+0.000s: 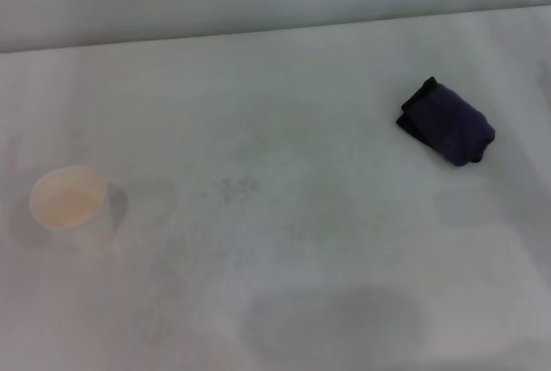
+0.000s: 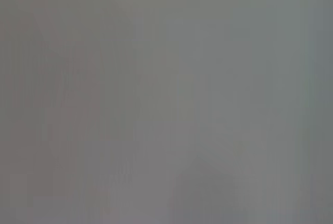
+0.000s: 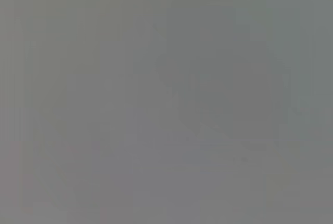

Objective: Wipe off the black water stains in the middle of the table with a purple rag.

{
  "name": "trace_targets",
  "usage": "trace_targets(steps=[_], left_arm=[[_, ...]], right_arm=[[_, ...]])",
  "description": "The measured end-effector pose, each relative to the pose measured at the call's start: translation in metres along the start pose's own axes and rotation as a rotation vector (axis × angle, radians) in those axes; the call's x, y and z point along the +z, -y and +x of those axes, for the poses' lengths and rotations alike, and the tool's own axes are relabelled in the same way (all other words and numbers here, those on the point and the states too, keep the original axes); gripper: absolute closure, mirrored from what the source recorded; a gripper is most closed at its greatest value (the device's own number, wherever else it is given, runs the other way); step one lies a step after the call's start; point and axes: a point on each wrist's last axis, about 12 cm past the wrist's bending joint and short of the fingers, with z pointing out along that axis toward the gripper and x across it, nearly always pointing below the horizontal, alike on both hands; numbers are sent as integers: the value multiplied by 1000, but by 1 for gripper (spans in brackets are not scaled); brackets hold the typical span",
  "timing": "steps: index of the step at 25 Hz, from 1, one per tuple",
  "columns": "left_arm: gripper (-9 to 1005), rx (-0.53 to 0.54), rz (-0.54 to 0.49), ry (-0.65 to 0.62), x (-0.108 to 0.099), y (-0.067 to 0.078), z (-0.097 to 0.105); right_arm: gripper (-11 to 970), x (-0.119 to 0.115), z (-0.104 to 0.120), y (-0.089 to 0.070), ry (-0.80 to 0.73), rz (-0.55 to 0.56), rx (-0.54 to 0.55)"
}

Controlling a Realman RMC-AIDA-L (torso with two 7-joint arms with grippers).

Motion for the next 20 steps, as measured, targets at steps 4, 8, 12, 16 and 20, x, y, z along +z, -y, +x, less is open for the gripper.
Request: trace_targets(steps=[4, 8, 12, 16, 20], left_arm=[[104, -8, -6, 5, 1, 2, 0], [105, -17, -4, 0, 4, 5, 1], [105, -14, 10, 4, 8, 7, -1], [104, -5, 33, -16, 12, 9, 0], [104, 12, 73, -26, 13, 13, 1]], right_arm=[[299, -8, 6, -3, -14, 4, -46], [299, -11, 10, -5, -28, 9, -106], [298, -9, 9, -6, -22, 3, -120], [298, -6, 10, -7, -30, 3, -125], [299, -5, 9, -8, -26, 2, -124]])
